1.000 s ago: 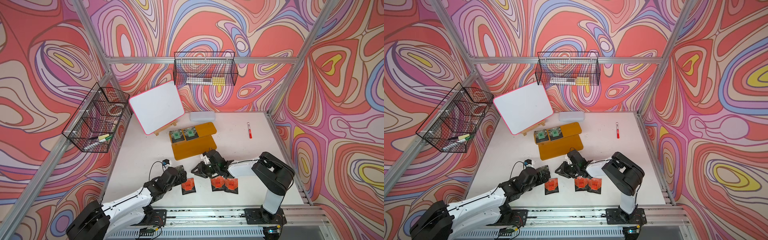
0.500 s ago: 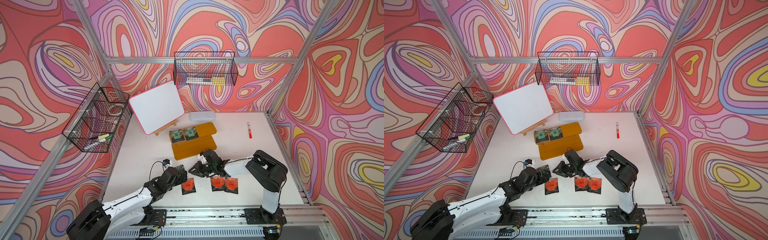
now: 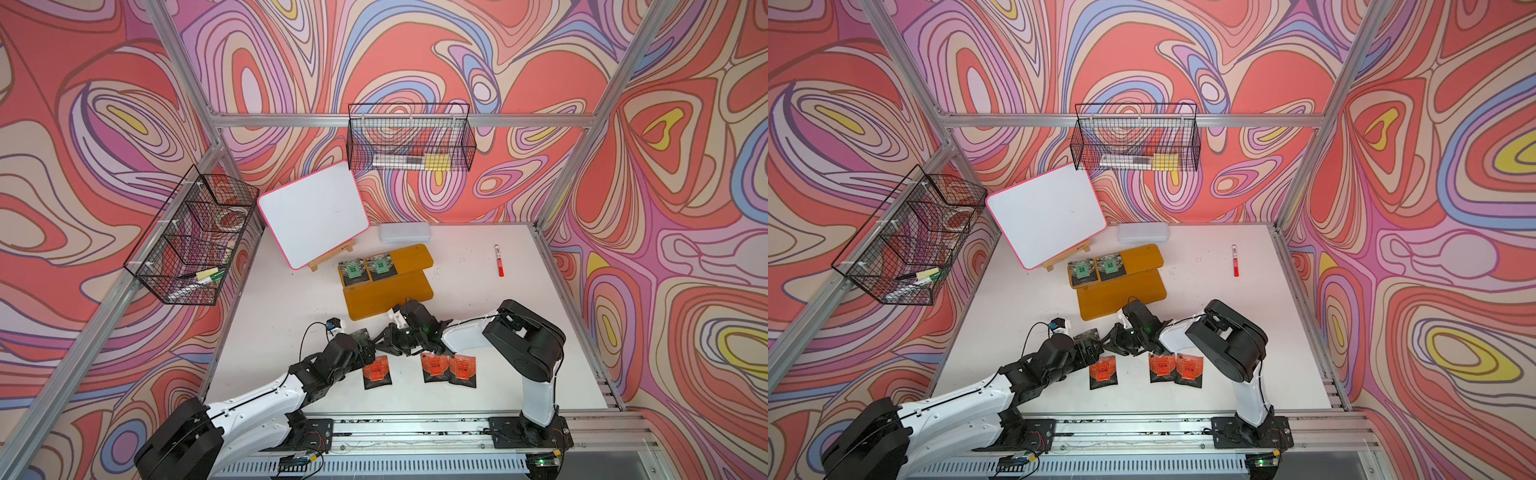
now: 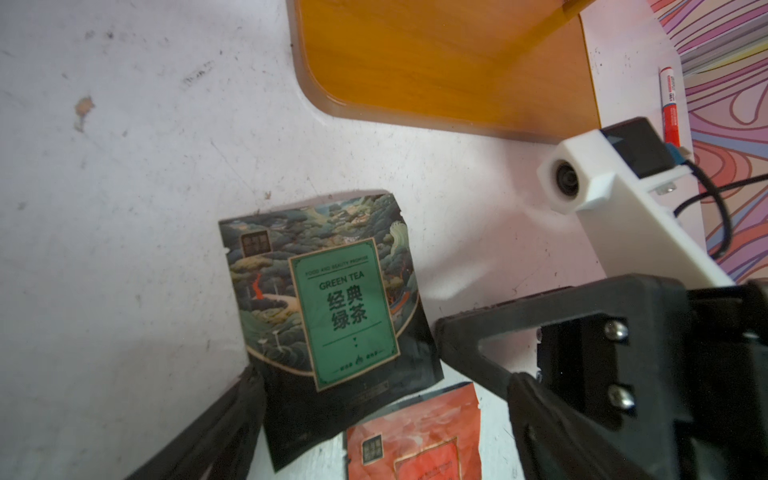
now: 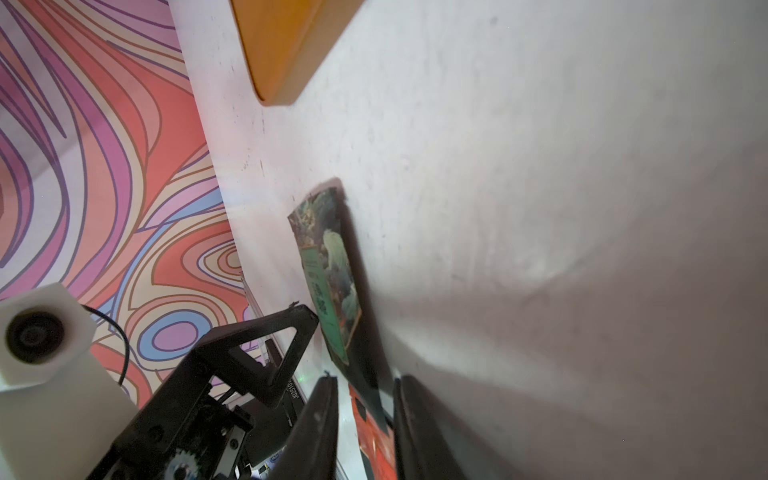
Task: Place the tea bags on the shelf by color
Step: Pick up the tea bag from the center of the board.
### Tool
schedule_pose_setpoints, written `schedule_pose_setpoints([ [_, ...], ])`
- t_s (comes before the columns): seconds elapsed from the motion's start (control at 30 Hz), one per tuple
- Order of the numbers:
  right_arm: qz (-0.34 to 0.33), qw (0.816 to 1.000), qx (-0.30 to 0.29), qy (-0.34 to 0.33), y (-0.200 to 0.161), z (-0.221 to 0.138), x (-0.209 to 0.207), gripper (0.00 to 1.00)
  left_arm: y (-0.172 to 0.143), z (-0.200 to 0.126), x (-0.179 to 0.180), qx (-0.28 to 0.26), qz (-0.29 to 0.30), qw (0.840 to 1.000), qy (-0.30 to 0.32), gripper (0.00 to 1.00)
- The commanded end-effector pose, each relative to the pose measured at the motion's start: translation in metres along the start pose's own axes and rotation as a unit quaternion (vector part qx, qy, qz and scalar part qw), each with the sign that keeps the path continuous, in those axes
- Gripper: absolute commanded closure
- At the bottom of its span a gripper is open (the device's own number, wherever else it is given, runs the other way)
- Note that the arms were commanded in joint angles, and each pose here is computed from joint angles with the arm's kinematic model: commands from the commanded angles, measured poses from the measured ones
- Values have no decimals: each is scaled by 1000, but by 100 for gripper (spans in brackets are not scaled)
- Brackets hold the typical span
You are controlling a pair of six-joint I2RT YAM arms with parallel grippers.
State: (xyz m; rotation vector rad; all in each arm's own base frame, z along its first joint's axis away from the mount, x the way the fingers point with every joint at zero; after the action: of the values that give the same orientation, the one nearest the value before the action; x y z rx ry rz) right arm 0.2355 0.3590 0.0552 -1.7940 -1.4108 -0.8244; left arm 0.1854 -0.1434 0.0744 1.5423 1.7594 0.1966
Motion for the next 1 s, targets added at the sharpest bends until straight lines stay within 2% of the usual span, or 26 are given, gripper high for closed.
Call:
schedule_pose_setpoints([
  [0.0, 3, 1000, 3, 1, -1, 7, -1, 75, -15, 3, 14, 30, -3, 999, 22, 5],
  [0.4, 5, 1000, 3, 9, 1, 12, 1, 79, -16, 4, 14, 30, -4, 999, 20, 5],
  [0.83, 5, 1000, -1, 19, 1, 13, -1, 96, -15, 3, 14, 29, -4, 999, 22, 5],
  [0.97, 0, 1000, -5, 18, 1, 11, -1, 99, -14, 0, 15, 25, -4, 999, 24, 4],
])
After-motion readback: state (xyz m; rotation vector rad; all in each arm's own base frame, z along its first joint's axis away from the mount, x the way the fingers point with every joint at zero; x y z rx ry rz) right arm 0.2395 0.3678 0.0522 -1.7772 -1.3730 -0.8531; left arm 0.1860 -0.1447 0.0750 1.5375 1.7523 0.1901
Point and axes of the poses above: each gripper's point midway between its finger pads, its own z axis out along the fingers, its own x axis along the line the jaws close on, y = z × x, the point moved 5 cm from there along -z, back along the fingers, and after that the axes turned 10 degrees about z, right-handed, at the moved point
